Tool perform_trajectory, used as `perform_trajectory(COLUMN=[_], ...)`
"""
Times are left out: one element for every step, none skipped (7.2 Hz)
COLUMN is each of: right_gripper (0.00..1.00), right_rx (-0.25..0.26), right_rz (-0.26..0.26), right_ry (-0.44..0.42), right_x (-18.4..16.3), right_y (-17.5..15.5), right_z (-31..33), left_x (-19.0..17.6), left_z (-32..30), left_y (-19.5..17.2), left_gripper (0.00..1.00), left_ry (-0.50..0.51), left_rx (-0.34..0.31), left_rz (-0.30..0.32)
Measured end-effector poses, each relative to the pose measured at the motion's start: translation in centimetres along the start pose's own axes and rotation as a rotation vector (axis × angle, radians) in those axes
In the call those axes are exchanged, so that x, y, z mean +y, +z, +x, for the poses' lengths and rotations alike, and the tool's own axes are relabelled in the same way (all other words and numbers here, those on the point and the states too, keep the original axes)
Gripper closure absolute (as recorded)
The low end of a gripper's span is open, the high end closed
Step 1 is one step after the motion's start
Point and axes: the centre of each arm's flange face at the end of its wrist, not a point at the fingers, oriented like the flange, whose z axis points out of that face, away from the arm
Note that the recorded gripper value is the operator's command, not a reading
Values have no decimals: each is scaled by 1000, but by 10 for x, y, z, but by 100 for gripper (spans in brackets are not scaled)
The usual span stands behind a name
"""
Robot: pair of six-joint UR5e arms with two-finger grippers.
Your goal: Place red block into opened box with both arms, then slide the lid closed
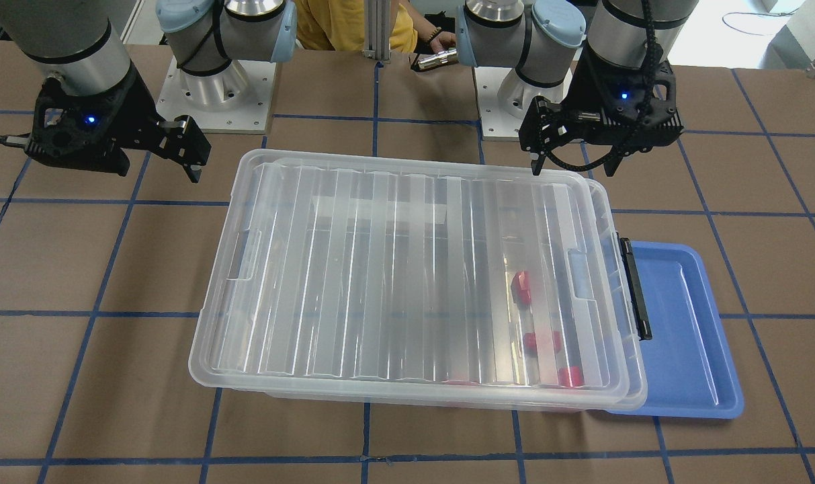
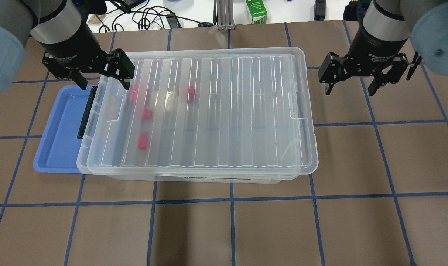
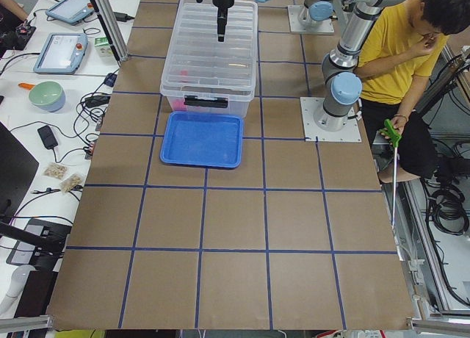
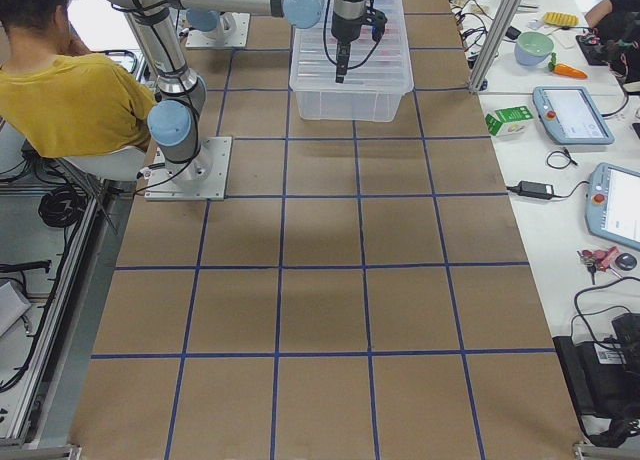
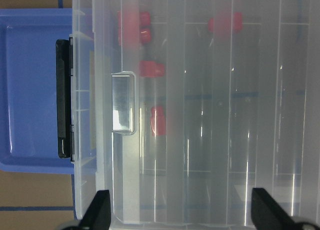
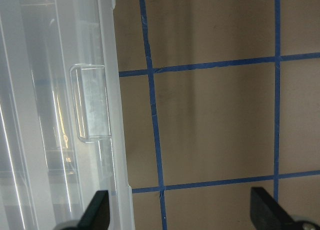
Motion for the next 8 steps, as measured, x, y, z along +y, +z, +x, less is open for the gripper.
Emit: perform_trajectory(right_gripper=[0,0,0,0,0,0,0,0], right_rx=[-2,-4,-5,-3,-2,-2,0,1], right_rz=[7,14,17,15,14,15,14,11], right_ry=[1,1,1,1,1,1,2,3], right_x=[2,2,2,3,3,3,3,3], right_y=[-3,-6,-8,-7,-7,-8,-7,-5], right_z=[0,0,0,0,0,0,0,0], left_x=[0,0,0,0,0,0,0,0], left_z=[0,0,-1,-1,-1,0,0,0], left_y=[-1,-1,-1,-1,-1,-1,-1,-1], left_gripper=[0,0,0,0,0,0,0,0], left_ry=[0,0,-1,-1,-1,0,0,0], left_rx=[0,-2,-3,-3,-3,-3,-3,-2], left_rz=[2,3,3,3,3,3,3,3])
